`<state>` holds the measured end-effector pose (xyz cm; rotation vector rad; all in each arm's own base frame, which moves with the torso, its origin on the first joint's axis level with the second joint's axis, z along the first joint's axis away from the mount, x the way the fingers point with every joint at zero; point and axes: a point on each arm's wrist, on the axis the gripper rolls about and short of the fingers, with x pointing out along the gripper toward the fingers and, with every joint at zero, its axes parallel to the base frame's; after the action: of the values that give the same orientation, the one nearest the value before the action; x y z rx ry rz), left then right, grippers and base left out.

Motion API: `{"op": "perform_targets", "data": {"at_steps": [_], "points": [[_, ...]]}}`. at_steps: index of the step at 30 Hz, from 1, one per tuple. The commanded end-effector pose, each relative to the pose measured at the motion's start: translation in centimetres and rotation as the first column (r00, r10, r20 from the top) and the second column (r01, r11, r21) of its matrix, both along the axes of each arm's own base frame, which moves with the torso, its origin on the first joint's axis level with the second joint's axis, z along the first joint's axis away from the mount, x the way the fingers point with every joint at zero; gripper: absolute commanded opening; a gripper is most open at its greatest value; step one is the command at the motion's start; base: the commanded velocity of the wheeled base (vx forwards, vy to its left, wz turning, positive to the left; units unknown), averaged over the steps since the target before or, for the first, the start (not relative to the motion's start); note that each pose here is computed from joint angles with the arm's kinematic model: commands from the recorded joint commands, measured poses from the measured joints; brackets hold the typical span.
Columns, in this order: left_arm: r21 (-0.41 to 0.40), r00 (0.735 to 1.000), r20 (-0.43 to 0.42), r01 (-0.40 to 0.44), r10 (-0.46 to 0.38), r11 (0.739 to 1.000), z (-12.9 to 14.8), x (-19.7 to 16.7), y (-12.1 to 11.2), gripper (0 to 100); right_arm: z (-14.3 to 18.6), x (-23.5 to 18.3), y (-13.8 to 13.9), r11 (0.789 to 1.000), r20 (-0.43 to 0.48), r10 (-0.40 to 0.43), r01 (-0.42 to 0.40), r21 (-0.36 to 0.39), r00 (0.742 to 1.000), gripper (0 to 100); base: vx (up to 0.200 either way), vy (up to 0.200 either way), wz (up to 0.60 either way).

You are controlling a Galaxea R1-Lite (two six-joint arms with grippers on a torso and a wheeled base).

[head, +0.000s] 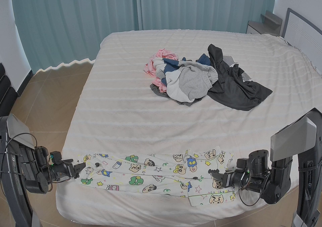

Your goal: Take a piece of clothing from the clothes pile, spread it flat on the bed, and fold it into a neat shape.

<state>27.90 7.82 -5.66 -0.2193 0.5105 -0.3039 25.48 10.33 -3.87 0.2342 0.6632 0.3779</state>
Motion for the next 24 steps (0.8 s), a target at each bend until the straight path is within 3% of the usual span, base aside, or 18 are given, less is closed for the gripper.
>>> {"op": "perform_targets", "data": {"at_steps": [1,8,14,20,24], "points": [[-0.015,0.999,0.017,-0.026,0.027,1.000,0.5,0.0,0.5,100,0.6,0.0,0.0,1.000,0.014,-0.006,0.006,0.009,1.000,100,0.000,0.000,0.00],[-0.064,0.996,0.028,-0.079,0.081,0.995,1.3,-0.5,2.0,100,2.2,-0.5,-0.5,1.000,0.043,-0.020,0.019,0.025,0.999,100,0.000,0.000,0.00],[-0.157,0.986,0.021,-0.161,0.166,0.974,2.0,-1.0,3.9,100,3.7,-0.7,-1.1,0.998,0.082,-0.043,0.040,0.045,0.996,100,0.000,0.000,0.00],[-0.342,0.973,-0.036,-0.228,0.230,0.912,2.8,-0.8,4.6,100,6.3,0.3,-1.2,0.994,0.191,-0.065,0.047,0.097,0.979,100,0.000,0.000,0.00],[-0.415,0.977,-0.076,-0.214,0.201,0.884,2.7,-1.0,4.3,100,6.4,1.7,-0.7,0.992,0.224,-0.075,0.050,0.117,0.972,100,0.000,0.000,0.00]]}}
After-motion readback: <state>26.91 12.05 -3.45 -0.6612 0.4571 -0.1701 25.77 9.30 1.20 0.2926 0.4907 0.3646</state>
